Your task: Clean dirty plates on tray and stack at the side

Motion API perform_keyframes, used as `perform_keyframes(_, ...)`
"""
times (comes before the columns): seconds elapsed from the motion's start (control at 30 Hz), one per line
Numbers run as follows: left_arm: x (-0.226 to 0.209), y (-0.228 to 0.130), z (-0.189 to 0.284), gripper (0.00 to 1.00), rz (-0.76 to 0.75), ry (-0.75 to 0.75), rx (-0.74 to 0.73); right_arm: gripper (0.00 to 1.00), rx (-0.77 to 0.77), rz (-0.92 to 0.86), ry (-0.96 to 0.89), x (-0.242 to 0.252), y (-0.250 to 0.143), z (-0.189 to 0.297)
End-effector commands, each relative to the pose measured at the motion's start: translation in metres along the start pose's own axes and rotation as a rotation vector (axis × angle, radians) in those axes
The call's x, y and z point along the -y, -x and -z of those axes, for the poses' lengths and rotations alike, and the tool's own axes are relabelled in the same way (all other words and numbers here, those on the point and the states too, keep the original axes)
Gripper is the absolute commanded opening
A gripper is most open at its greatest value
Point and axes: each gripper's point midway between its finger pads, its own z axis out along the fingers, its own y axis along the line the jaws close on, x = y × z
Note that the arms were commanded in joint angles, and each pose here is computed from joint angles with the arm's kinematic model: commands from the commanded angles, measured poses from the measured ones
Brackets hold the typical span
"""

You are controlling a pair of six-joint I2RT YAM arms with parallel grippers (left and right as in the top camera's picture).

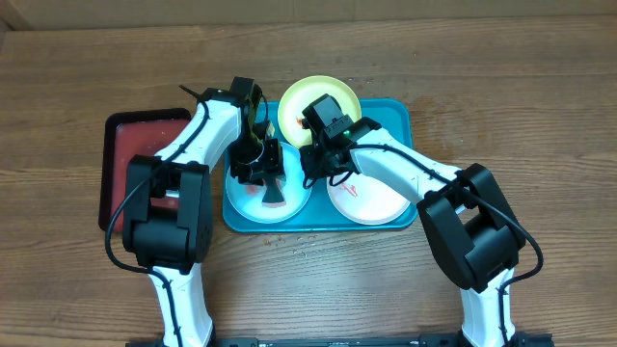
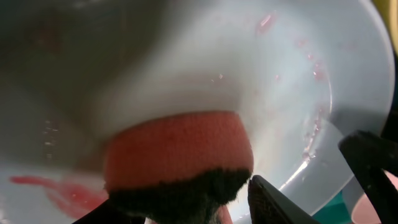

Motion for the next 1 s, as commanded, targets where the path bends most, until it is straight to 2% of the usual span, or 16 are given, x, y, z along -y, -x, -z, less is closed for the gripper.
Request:
perform_keyframes(0.0, 0.007, -0.007, -0.007, 0.50, -0.041, -0.034, -0.037, 0.24, 0.006, 0.005, -0.007, 0.000, -0.001, 0.000)
perform_keyframes(0.27, -0.004, -0.009, -0.007, 0.37, -0.032, 0.023, -0.043, 0.24, 0.009, 0.005, -0.018, 0.001, 0.000, 0.000)
perform_keyframes(0.4, -0.013, -0.009, -0.006, 0.18, -0.028, 0.074, -0.041, 0.24, 0.009, 0.005, -0.018, 0.001, 0.000, 0.000)
perform_keyframes(0.5, -0.021, -0.008, -0.004, 0.13, -0.004, 0.118, -0.035, 0.24, 0.011, 0.006, -0.020, 0.002, 0.000, 0.000)
perform_keyframes(0.53, -0.024, -0.008, -0.003, 0.04, 0.003, 0.136, -0.032, 0.24, 0.011, 0.005, -0.022, 0.002, 0.000, 0.000)
perform_keyframes(0.77, -0.066, 0.005, 0.023, 0.04, 0.079, 0.418, 0.051, 0.24, 0.012, 0.005, -0.032, 0.004, 0.000, 0.000)
perform_keyframes(0.97, -0.067, 0.018, 0.049, 0.04, 0.074, 0.474, 0.103, 0.24, 0.012, 0.005, -0.032, 0.004, 0.000, 0.000)
